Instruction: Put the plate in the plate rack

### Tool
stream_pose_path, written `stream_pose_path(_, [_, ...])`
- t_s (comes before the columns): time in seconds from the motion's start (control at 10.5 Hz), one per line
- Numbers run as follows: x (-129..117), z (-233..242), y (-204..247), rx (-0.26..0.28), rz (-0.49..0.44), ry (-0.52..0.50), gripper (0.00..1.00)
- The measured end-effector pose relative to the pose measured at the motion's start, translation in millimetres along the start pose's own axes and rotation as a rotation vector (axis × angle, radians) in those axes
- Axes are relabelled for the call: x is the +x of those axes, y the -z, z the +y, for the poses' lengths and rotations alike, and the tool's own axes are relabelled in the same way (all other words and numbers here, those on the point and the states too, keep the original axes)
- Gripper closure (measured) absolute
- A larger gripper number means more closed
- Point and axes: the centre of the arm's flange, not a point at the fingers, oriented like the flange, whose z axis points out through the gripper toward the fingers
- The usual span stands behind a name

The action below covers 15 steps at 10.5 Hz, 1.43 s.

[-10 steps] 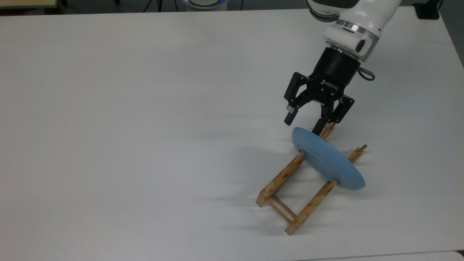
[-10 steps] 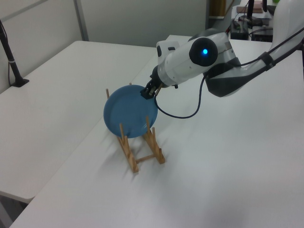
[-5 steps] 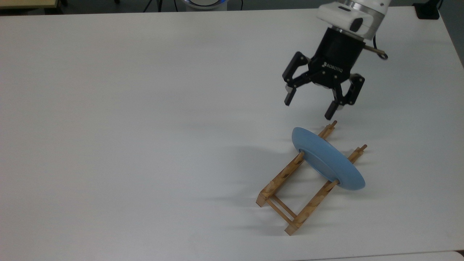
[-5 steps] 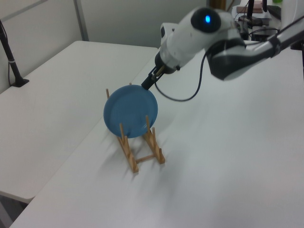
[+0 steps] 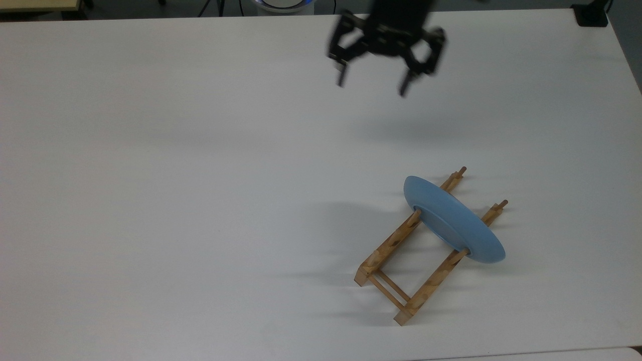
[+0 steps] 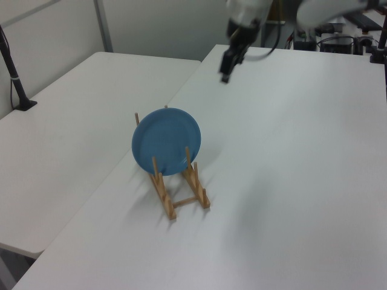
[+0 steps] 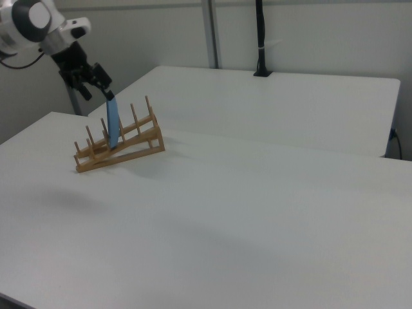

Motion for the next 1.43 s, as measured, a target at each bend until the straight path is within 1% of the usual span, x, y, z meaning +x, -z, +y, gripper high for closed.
stream_pose_path(0.19, [-16,76,4,0.074,-0.176,0.091,0.0])
stream_pose_path(0.29, [-24,103,2,0.091,-0.234,0.127,0.0])
stream_pose_path(0.38, [-33,124,-2,0.097,-0.265,0.157,0.0])
stream_pose_path(0.57, [-51,145,-5,0.094,-0.295,0.161,0.0])
stream_pose_path(0.76, [-60,162,0,0.089,-0.295,0.134,0.0])
stream_pose_path(1.43, [-60,177,-7,0.086,-0.308,0.108,0.0])
